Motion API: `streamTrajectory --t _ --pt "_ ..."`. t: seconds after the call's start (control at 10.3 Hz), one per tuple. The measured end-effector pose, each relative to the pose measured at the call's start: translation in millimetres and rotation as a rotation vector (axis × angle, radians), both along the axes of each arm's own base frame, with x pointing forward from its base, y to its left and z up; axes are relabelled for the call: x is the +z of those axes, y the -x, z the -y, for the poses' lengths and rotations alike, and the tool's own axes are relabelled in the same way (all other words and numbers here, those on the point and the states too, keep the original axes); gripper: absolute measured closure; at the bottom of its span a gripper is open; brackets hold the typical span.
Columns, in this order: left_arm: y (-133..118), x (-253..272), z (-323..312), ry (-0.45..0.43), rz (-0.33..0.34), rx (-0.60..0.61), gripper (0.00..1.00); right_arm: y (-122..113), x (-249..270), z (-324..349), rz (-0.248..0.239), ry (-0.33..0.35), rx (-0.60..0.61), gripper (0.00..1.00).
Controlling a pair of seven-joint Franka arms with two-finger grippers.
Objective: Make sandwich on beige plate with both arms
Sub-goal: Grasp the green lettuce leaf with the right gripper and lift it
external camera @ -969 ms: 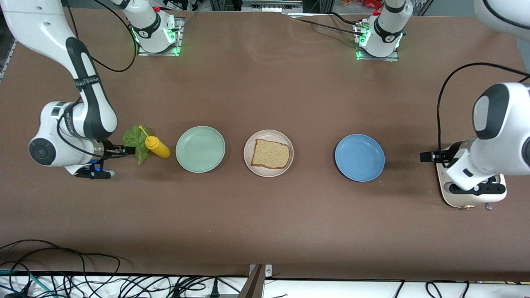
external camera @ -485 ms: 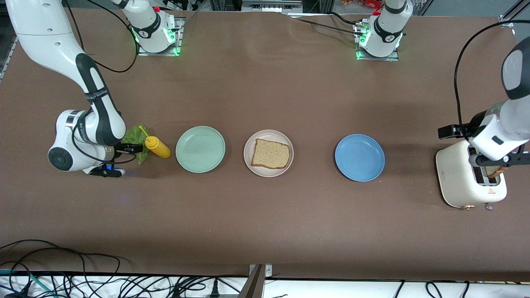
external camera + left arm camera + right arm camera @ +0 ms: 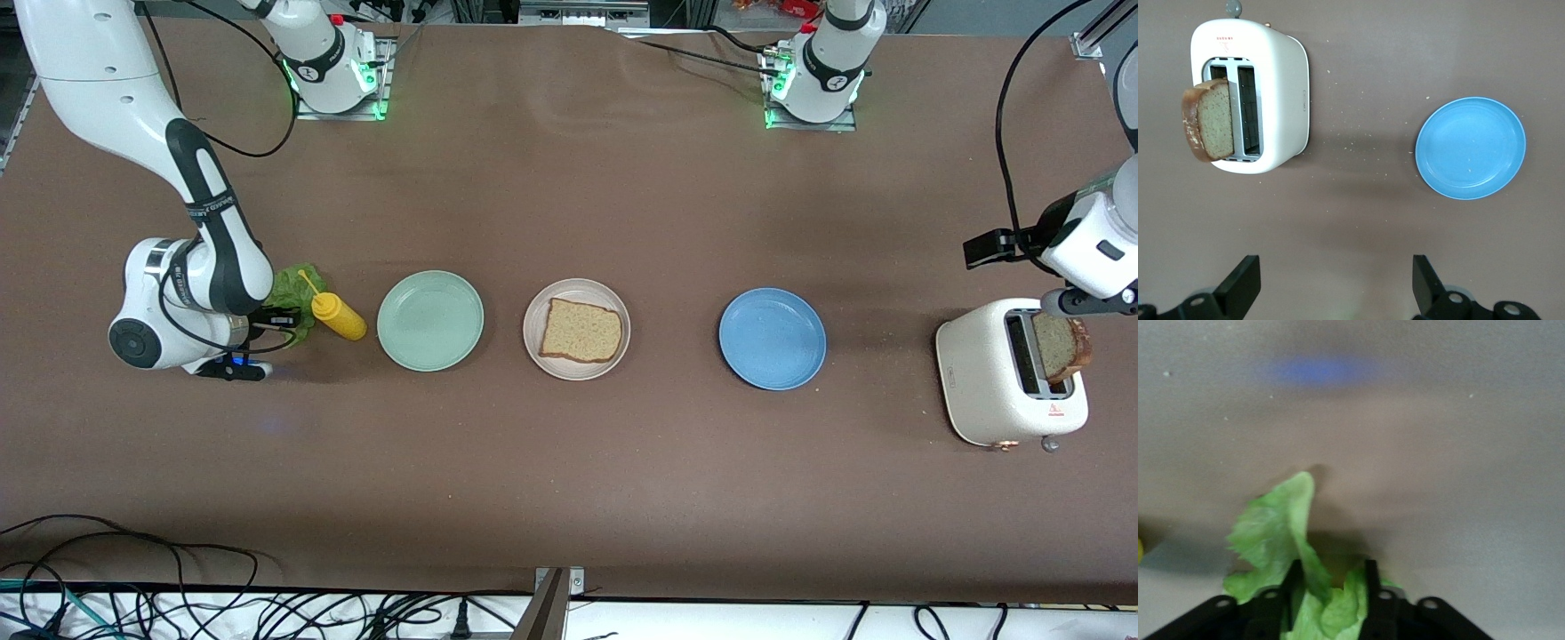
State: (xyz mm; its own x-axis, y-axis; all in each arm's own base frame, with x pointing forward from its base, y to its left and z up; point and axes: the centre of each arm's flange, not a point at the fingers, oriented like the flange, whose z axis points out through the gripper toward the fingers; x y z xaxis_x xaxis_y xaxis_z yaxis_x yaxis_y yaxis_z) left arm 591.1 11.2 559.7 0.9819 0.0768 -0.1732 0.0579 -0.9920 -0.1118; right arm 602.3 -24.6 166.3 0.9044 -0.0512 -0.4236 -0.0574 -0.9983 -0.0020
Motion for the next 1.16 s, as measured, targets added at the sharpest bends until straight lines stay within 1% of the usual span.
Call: streamTrajectory --t 0.1,0.19,0.48,0.68,0.78,0.97,1.16 --pt "6.1 10.3 3.4 0.014 0.006 -0.001 0.00 -0.2 0.6 0.2 0.001 -0.005 0.010 0.83" --pt "13.3 21.3 7.3 0.023 0.011 -0.004 0.00 -0.5 1.1 0.4 0.003 -0.009 0.019 0.92" --pt "30.4 50.2 18.7 0.049 0.046 -0.018 0.00 -4.9 6.2 -0.7 0.017 -0.019 0.044 0.93" --pt "40.2 64.6 23.2 0.050 0.058 -0.025 0.00 -16.8 22.5 -0.5 0.053 -0.023 0.063 0.93" --pt "43.0 68.9 24.2 0.050 0.063 -0.027 0.00 -23.0 36.3 0.4 0.068 -0.024 0.072 0.93" --pt "47.5 68.7 24.2 0.050 0.037 -0.025 0.00 -36.9 78.1 4.8 0.105 -0.016 0.088 0.94" --pt "51.4 67.1 26.8 0.051 0.009 -0.028 0.00 -45.5 131.6 8.4 0.135 0.024 0.123 0.94"
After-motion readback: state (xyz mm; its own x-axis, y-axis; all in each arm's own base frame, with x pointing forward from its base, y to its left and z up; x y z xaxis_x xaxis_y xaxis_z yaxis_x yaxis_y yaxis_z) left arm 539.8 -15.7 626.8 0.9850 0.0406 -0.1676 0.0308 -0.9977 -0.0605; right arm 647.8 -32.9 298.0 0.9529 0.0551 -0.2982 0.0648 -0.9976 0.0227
